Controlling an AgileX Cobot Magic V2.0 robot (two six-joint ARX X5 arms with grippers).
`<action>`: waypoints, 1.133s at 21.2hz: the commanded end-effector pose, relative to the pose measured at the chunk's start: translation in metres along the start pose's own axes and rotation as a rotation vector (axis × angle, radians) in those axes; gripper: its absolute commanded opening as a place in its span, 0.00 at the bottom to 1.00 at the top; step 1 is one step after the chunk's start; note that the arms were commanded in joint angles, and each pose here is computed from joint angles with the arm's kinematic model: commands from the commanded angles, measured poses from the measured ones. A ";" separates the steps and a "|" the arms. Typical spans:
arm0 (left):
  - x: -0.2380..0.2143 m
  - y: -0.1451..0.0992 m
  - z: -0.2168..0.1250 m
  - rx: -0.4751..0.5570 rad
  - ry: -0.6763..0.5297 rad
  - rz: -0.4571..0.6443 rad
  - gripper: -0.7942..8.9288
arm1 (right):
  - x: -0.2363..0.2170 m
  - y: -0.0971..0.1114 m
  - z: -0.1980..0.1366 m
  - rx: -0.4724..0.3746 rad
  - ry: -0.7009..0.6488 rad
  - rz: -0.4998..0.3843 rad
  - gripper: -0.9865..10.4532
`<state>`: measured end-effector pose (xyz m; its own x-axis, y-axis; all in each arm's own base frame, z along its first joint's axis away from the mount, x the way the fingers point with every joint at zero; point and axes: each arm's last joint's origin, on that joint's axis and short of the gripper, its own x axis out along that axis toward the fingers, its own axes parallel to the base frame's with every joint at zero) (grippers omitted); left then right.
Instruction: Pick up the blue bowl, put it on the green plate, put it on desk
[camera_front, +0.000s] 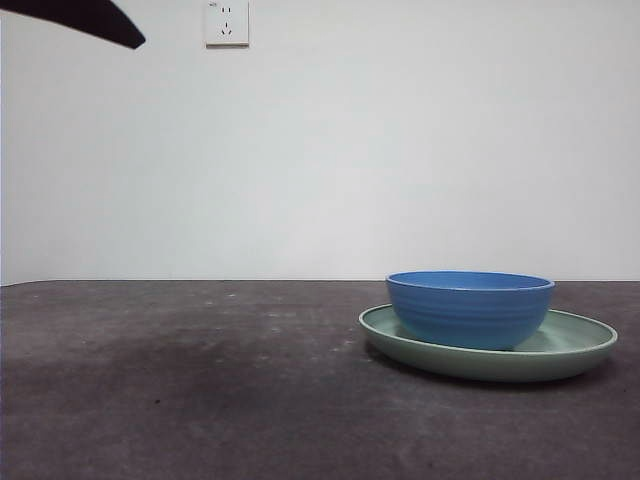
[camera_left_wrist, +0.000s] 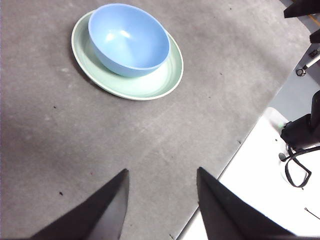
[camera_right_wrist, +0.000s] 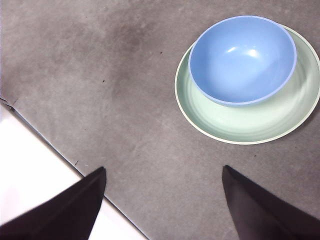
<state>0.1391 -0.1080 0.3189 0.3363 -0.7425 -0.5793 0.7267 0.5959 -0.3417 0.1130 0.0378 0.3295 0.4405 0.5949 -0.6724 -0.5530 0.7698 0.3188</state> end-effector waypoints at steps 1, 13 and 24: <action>0.000 -0.002 0.004 0.029 -0.015 -0.015 0.31 | -0.003 0.002 0.005 -0.008 -0.019 0.000 0.41; 0.000 -0.002 0.005 0.034 -0.029 -0.016 0.31 | -0.003 0.000 0.005 0.020 -0.018 -0.077 0.41; 0.000 -0.002 0.005 0.035 -0.028 -0.016 0.31 | 0.017 -0.031 0.015 0.184 -0.057 -0.366 0.41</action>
<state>0.1401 -0.1088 0.3203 0.3438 -0.7499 -0.5652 0.7330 0.5905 -0.3377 0.1407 0.0270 0.3228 0.6393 0.2861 -0.7138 -0.2455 0.9556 0.1632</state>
